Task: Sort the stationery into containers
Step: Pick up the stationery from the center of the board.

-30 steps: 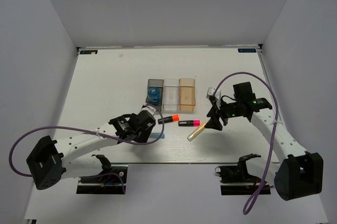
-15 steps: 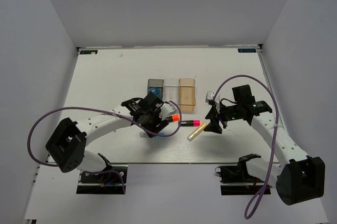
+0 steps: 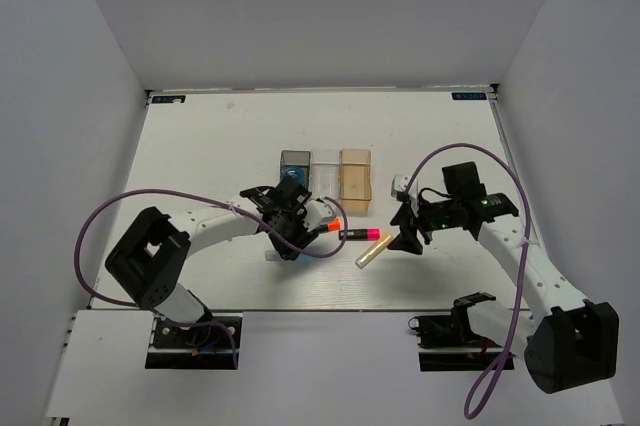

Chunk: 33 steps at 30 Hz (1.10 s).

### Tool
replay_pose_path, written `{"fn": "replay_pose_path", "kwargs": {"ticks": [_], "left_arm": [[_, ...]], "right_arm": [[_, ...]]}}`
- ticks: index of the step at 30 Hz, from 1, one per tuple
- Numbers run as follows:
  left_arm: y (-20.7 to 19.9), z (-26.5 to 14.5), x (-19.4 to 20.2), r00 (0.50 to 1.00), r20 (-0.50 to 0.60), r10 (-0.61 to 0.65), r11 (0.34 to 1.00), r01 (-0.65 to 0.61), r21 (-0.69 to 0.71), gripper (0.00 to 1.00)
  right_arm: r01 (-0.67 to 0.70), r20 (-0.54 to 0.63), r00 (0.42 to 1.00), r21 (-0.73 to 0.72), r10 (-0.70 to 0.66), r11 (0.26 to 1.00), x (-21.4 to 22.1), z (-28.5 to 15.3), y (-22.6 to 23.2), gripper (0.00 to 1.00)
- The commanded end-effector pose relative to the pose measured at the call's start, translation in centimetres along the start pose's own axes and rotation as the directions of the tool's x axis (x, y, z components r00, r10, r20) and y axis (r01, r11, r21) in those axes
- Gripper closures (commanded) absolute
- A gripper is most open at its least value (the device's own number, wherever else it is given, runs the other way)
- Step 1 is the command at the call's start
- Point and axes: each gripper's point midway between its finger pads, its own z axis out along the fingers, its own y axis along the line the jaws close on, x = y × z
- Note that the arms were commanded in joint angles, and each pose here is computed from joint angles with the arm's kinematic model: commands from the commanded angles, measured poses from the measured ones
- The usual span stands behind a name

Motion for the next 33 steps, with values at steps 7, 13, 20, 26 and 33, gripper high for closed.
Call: {"fn": "replay_pose_path", "kwargs": {"ticks": [7, 13, 20, 26, 33], "left_arm": [[0.8, 2.3, 1.7, 0.997, -0.052, 0.050, 0.995, -0.055, -0.085, 0.55], [0.3, 2.4, 2.1, 0.997, -0.071, 0.028, 0.996, -0.033, -0.078, 0.95], [-2.2, -2.7, -3.7, 0.994, 0.104, -0.028, 1.000, 0.027, 0.009, 1.00], [-0.2, -10.4, -11.8, 0.909, 0.395, -0.132, 0.990, 0.142, 0.004, 1.00], [9.1, -13.4, -19.8, 0.787, 0.536, -0.306, 0.872, 0.458, -0.174, 1.00]], "right_arm": [[0.038, 0.019, 0.999, 0.011, -0.038, 0.999, -0.3, -0.4, 0.4, 0.32], [0.043, 0.021, 0.999, 0.017, -0.044, 0.999, -0.4, -0.5, 0.4, 0.32], [0.041, -0.033, 0.999, 0.092, -0.038, 0.995, 0.3, -1.0, -1.0, 0.94], [0.031, -0.044, 0.999, 0.114, -0.027, 0.993, 0.7, -0.9, -1.4, 0.78], [0.010, -0.042, 0.999, 0.135, -0.004, 0.991, 0.7, -0.9, -1.8, 0.47]]}}
